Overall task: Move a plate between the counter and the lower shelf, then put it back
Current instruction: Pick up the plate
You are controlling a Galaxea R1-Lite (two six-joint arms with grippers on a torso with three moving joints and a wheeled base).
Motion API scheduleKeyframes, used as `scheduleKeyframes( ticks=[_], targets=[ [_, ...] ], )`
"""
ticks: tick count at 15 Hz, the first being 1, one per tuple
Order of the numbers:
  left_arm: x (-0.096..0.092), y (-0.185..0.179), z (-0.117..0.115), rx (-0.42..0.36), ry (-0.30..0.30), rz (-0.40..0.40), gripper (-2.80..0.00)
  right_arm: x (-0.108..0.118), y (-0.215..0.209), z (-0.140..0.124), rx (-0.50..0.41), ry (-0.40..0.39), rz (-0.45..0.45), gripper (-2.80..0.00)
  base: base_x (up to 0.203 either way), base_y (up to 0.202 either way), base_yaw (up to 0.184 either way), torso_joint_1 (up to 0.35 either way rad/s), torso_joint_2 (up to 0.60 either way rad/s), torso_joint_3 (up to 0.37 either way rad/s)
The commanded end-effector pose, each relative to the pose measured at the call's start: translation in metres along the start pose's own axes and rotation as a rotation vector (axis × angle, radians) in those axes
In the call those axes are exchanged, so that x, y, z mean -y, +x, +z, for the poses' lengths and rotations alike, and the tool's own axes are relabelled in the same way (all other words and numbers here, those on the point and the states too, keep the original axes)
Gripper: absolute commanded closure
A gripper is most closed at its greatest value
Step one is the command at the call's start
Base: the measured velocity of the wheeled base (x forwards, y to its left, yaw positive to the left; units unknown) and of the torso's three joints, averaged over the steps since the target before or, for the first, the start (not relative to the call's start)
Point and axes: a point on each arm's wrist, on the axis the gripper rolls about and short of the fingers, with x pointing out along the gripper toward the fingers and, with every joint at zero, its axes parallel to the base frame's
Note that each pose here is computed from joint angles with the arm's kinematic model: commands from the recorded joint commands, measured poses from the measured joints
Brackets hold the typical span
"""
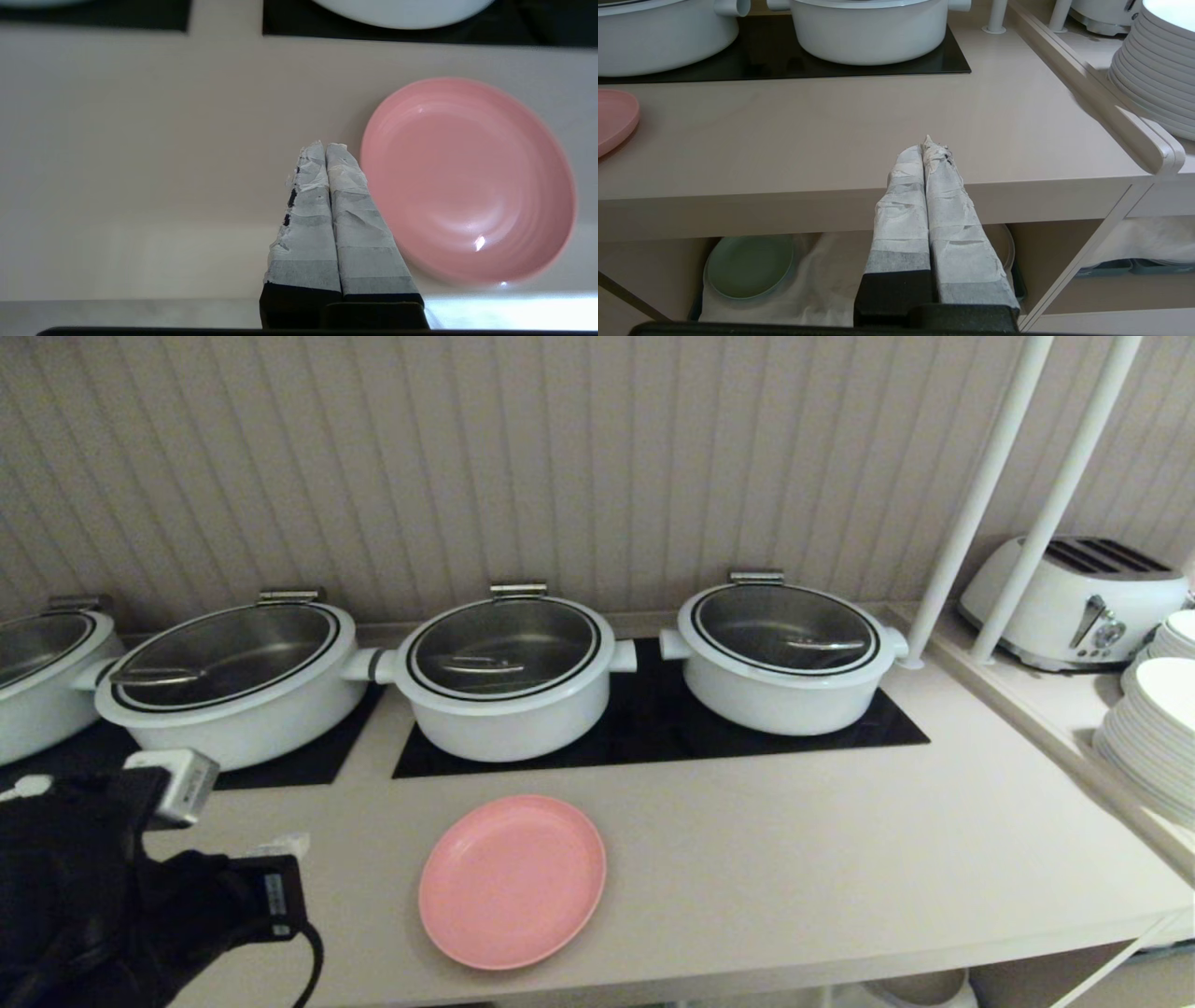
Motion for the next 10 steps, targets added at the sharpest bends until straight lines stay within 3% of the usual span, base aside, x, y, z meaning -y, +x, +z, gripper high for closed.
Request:
scheduleKeyframes(
  ticks=[1,5,7,10],
  targets=[
    [-0.012,-0.033,0.0,0.126,0.05,-0.027,0.0,0.0,0.0,0.0,-0.002,0.0,0.001,0.0,0.0,0.0,0.0,0.0,0.0,0.0],
    [-0.034,-0.059,-0.012,0.225,0.124,-0.047,0.0,0.0,0.0,0.0,-0.002,0.0,0.001,0.0,0.0,0.0,0.0,0.0,0.0,0.0],
    [-0.046,-0.076,-0.025,0.294,0.175,-0.075,0.0,0.0,0.0,0.0,-0.002,0.0,0.001,0.0,0.0,0.0,0.0,0.0,0.0,0.0],
    [-0.052,-0.101,-0.05,0.385,0.2,-0.099,0.0,0.0,0.0,0.0,-0.002,0.0,0.001,0.0,0.0,0.0,0.0,0.0,0.0,0.0]
  ],
)
